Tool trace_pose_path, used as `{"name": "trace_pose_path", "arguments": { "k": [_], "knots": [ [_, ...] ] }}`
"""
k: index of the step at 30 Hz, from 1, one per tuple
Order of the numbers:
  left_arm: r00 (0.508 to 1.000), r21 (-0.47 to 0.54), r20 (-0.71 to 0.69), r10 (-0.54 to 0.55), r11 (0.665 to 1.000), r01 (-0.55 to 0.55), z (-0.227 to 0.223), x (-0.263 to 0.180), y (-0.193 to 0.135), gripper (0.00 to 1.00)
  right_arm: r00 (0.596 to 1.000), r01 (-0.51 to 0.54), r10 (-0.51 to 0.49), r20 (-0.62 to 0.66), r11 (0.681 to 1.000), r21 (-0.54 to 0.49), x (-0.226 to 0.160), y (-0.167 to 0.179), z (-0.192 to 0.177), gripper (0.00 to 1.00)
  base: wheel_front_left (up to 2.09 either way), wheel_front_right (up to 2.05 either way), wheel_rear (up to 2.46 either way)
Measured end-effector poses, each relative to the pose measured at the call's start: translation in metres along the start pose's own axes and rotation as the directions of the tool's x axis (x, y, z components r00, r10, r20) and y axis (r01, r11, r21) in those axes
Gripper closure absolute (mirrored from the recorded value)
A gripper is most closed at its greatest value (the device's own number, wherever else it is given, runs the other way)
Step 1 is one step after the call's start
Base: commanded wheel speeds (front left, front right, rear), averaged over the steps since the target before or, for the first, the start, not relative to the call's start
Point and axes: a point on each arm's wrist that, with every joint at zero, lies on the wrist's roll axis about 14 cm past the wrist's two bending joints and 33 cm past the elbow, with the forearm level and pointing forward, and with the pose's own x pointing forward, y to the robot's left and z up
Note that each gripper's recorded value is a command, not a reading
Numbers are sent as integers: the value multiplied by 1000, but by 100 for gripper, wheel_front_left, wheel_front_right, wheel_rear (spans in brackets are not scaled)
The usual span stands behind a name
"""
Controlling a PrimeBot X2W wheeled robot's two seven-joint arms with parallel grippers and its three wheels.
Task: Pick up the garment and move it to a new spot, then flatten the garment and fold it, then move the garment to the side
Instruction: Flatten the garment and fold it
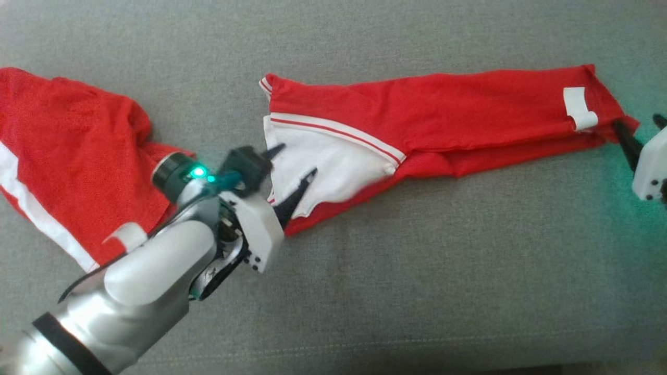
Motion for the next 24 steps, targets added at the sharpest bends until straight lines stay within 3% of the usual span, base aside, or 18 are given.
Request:
{"name": "trace_pose_path", "arguments": {
  "k": [6,10,13,17,21,24],
  "knots": [
    [974,-100,152,171,983,-156,31,-5,29,0,976,2,-17,217,998,70,-13,-6,43,0,0,0,0],
    [914,-194,250,319,942,-275,56,-16,56,0,892,-39,-32,451,989,146,-28,0,90,0,0,0,0],
    [855,-299,294,427,891,-341,73,-29,74,0,816,-93,-24,578,981,172,-39,17,114,0,0,0,0],
    [749,-379,401,527,840,-388,104,-52,86,0,786,-140,4,618,975,172,-43,43,107,0,0,0,0],
    [668,-449,405,624,773,-449,99,-76,92,0,767,-159,14,641,972,170,-53,63,92,0,0,0,0],
    [646,-489,389,657,741,-460,87,-87,87,0,743,-166,2,670,970,180,-65,75,85,0,0,0,0]
  ]
}}
